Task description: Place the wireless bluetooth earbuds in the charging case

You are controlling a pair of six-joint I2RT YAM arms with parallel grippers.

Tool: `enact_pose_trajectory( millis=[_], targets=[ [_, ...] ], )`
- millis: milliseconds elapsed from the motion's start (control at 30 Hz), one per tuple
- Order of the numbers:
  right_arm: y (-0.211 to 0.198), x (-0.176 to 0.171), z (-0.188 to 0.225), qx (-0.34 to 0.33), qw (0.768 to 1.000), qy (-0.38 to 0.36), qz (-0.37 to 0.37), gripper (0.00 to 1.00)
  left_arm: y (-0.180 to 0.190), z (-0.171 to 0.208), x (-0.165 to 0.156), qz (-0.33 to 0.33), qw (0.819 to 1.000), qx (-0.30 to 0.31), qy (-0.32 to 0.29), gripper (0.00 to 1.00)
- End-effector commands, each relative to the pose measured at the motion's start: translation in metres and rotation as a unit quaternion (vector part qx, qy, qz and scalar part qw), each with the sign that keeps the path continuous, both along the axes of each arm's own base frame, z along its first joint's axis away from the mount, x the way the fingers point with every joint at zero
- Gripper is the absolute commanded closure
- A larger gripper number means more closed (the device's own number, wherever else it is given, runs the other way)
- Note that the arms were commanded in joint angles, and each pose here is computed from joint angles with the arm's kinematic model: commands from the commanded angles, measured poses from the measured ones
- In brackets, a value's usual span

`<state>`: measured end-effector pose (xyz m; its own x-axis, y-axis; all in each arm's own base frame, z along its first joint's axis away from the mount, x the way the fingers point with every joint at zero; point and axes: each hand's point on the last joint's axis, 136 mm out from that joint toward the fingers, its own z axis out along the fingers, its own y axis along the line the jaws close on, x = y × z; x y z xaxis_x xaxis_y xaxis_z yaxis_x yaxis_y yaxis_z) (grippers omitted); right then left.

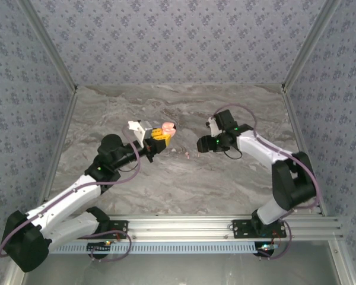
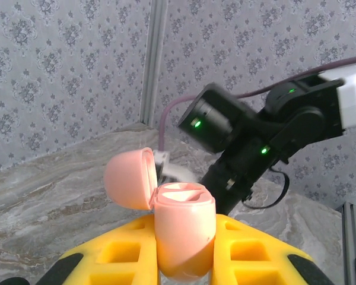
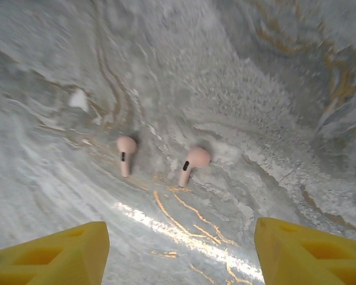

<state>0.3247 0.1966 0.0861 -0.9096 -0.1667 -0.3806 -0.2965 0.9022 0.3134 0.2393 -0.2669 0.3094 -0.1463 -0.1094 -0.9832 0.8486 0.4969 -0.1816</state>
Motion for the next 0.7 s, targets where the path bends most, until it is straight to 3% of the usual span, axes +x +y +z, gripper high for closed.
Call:
enact_pose_trajectory(
  millis=[0,300,667],
  targets=[
    [-0.001,0.008,-0.006,-0.055,0.998,0.009,-0.013,0.35,0.001,0.007,-0.003,0.003,1.0,-0.005,-0.019,0.98],
    [0.005,0.019,-0.037,-0.121,0.992,0.043,-0.01,0.49,0.004,0.006,-0.003,0.009,1.0,0.001,-0.017,0.99],
    [0.017,0.018,-0.058,-0.147,0.987,0.064,0.005,0.56,0.006,0.005,-0.003,0.014,1.0,0.006,-0.017,0.99]
  ],
)
